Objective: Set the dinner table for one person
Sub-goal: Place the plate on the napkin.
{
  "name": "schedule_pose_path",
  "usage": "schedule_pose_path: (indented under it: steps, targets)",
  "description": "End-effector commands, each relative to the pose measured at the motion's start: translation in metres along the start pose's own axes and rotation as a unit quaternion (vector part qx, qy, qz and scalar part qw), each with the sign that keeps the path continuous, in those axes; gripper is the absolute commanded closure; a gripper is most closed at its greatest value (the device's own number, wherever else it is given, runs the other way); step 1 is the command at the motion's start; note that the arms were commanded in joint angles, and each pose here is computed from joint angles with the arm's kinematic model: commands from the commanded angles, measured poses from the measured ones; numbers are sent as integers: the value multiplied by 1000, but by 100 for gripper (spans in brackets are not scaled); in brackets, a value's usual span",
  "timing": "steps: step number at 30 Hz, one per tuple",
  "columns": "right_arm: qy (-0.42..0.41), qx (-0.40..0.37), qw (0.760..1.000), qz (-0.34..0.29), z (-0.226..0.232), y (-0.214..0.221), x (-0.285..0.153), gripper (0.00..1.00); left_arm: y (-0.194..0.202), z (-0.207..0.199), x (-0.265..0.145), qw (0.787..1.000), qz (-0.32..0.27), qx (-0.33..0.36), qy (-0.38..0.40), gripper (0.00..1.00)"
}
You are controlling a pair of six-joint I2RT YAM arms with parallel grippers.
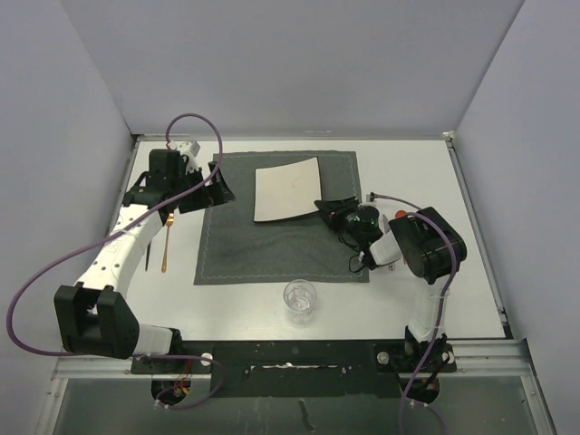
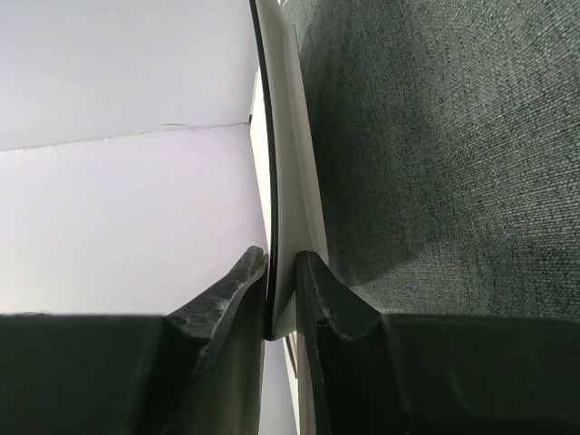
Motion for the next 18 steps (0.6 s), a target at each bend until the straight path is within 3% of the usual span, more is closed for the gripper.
schedule_pose_path:
  steps: [1, 18]
  targets:
    - [-182, -3, 983, 7, 73, 8, -6, 100, -13, -5, -2, 999, -33, 15, 17, 2]
    - [-160, 8, 987, -2, 50, 6, -3, 100, -12, -3, 0, 999, -31, 13, 14, 2]
Point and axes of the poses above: each gripper's point midway between its finger pads, its own x axis out along the fingers, its own z axis along the line the jaws close on, y = z × x, the point moved 7 cm from there along -x, back along the fingers, and after that the axes turned 5 degrees about x, right-handed, at the moved point
